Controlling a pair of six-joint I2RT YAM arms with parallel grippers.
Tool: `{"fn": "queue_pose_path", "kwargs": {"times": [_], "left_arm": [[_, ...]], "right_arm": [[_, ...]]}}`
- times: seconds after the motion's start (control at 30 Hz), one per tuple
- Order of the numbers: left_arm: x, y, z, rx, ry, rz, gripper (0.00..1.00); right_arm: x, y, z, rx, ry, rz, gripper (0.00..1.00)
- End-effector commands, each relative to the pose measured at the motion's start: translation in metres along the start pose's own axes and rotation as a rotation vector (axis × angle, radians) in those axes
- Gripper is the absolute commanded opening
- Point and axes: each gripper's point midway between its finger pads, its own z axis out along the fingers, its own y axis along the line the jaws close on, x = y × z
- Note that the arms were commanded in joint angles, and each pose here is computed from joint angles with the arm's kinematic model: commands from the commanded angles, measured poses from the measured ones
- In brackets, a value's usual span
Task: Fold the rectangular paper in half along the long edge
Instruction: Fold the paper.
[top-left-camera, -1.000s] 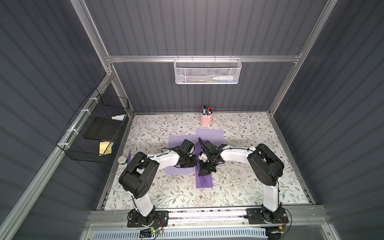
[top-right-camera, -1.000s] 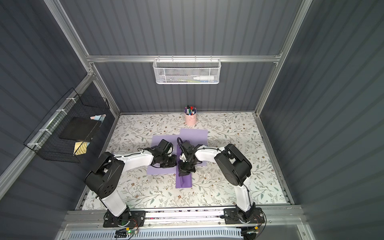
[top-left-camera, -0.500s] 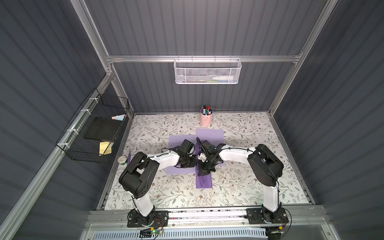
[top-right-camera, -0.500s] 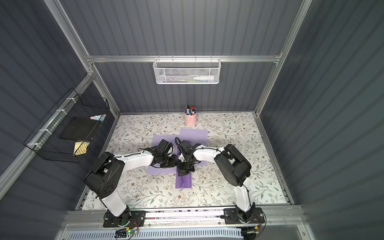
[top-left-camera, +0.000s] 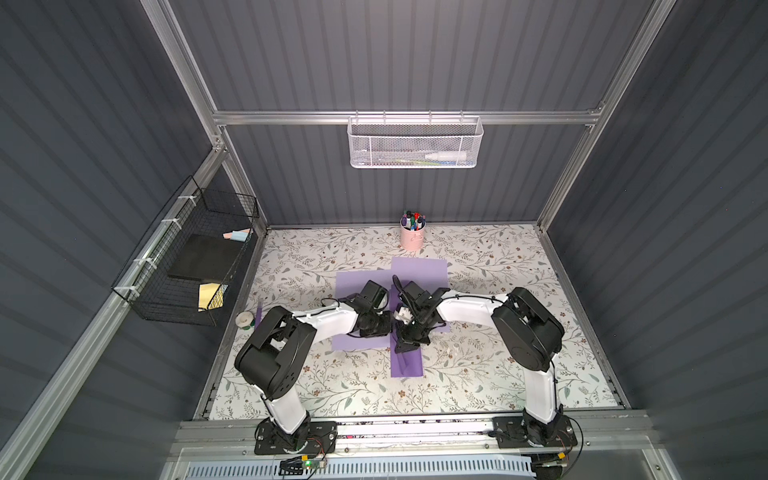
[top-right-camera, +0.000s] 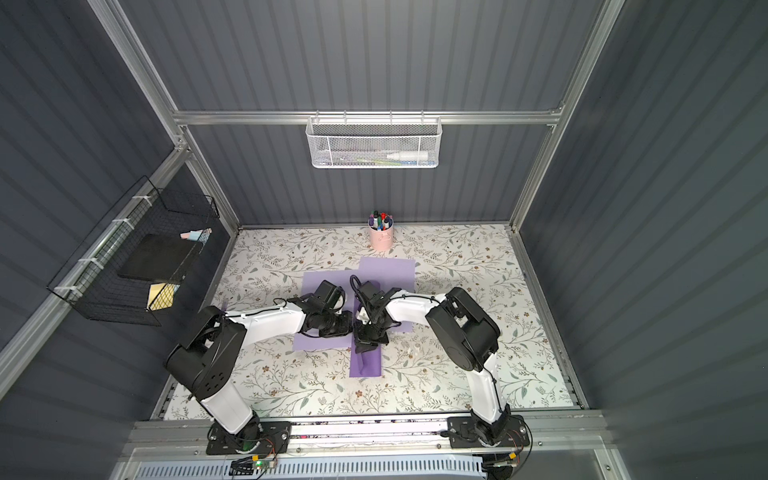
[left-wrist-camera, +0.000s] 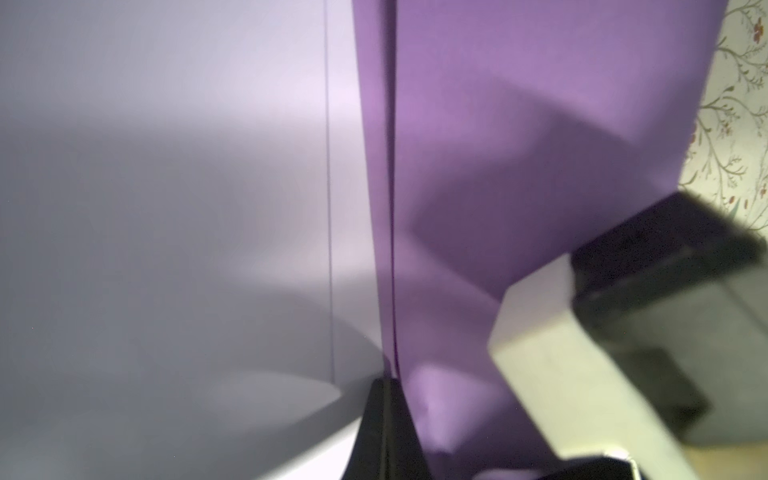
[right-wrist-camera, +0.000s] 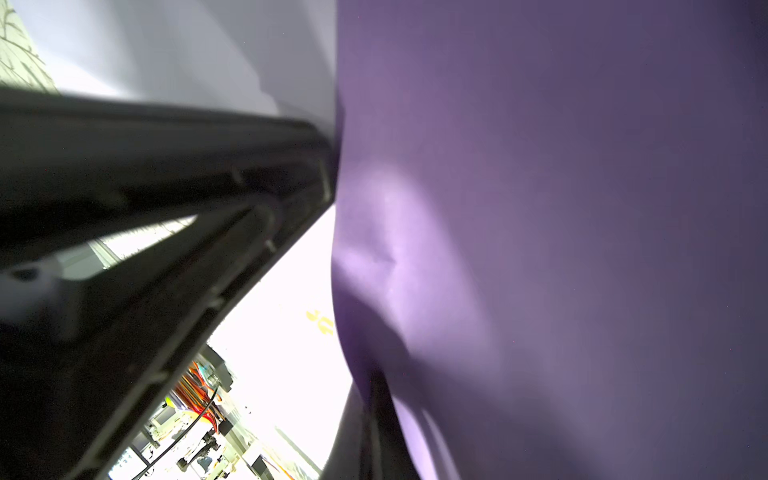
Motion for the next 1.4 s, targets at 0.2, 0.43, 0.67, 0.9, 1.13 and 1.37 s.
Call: {"fn": "queue_pose_path", "kwargs": {"times": [0.2, 0.43, 0.67, 0.9, 1.13, 1.37], "left_arm": [[-0.016, -0.009, -0.015, 0.01, -0.059, -0.013, 0.08], [-0.033, -0.027, -0.016, 0.071, -0.096, 0.0, 0.09], [-0.029, -0.026, -0.003, 0.086, -0.065, -0.006, 0.08], [-0.021, -0.019, 0.006, 0.08, -0.043, -0.019, 0.06], [-0.011, -0.009, 0.01, 0.052, -0.023, -0.027, 0.05], [-0.004, -0.001, 0.006, 0.039, -0.031, -0.055, 0.03]], "right_arm": [[0.01, -0.021, 0.016, 0.051, 0.044, 0.042, 0.0], [0.009, -0.021, 0.017, 0.05, 0.043, 0.041, 0.0], [0.01, -0.022, 0.017, 0.054, 0.043, 0.04, 0.0], [0.009, -0.021, 0.015, 0.054, 0.038, 0.038, 0.0], [0.008, -0.017, 0.012, 0.038, 0.027, 0.035, 0.0], [0.008, -0.014, 0.011, 0.015, 0.025, 0.037, 0.0]]}}
